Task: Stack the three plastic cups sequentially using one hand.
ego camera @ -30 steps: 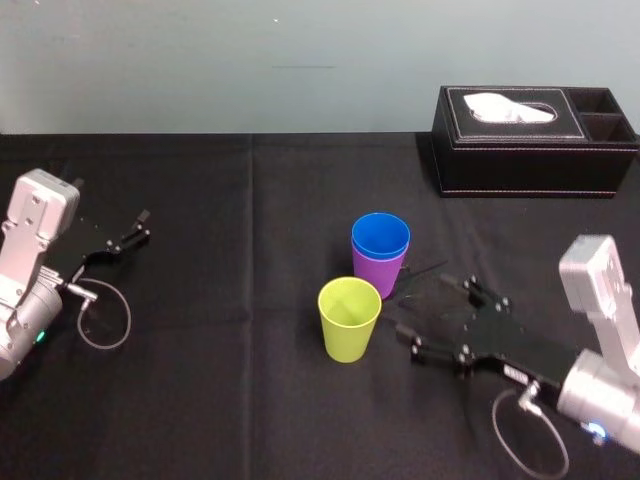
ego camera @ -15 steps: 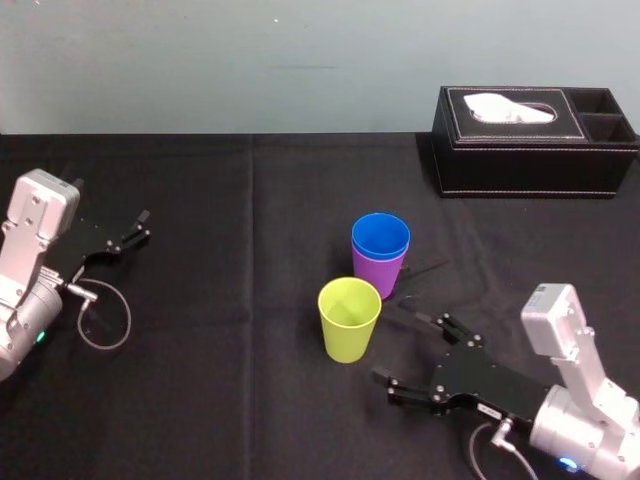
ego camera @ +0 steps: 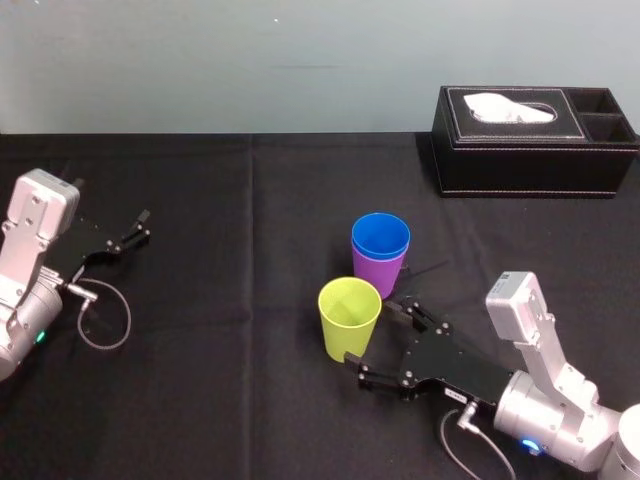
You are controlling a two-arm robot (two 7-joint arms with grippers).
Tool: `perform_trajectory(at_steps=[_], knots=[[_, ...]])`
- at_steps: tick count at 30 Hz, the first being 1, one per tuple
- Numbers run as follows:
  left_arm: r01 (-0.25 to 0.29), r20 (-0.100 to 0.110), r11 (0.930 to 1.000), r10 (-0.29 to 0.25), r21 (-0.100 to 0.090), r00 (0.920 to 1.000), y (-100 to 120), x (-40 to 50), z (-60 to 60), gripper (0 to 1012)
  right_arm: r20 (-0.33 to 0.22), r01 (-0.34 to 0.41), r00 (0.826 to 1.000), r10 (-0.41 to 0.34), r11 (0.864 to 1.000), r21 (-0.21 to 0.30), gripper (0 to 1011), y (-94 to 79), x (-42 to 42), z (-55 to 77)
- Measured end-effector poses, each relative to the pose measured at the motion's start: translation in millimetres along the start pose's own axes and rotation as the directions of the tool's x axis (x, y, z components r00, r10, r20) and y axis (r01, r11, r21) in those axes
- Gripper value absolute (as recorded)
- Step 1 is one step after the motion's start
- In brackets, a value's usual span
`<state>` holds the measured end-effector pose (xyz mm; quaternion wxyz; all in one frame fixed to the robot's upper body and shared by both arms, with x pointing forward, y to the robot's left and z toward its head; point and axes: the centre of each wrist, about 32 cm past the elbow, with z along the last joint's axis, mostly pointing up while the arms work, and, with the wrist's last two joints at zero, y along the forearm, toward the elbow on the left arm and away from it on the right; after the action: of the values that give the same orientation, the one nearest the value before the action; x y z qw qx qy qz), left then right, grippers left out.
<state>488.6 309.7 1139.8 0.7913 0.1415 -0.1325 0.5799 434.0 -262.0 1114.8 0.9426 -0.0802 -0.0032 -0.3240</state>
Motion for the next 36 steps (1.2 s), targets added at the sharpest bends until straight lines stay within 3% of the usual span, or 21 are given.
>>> perform_trajectory(at_steps=[20,31,36], knots=[[0.0,0.0,1.0,0.0,0.0,1.0,0.0,0.0,0.0,1011,0.003,-0.01,1.0,0.009,1.0,0.022,1000,30.8,3.4,-0.8],[0.0,0.0,1.0,0.0,0.0,1.0,0.0,0.0,0.0,1011,0.005,-0.008,1.0,0.008,1.0,0.022,1000,31.9,3.6,-0.9],[0.0,0.0,1.0,0.0,0.0,1.0,0.0,0.0,0.0,1011,0.005,-0.008,1.0,0.007,1.0,0.022,920,31.4,3.5,-0.8]])
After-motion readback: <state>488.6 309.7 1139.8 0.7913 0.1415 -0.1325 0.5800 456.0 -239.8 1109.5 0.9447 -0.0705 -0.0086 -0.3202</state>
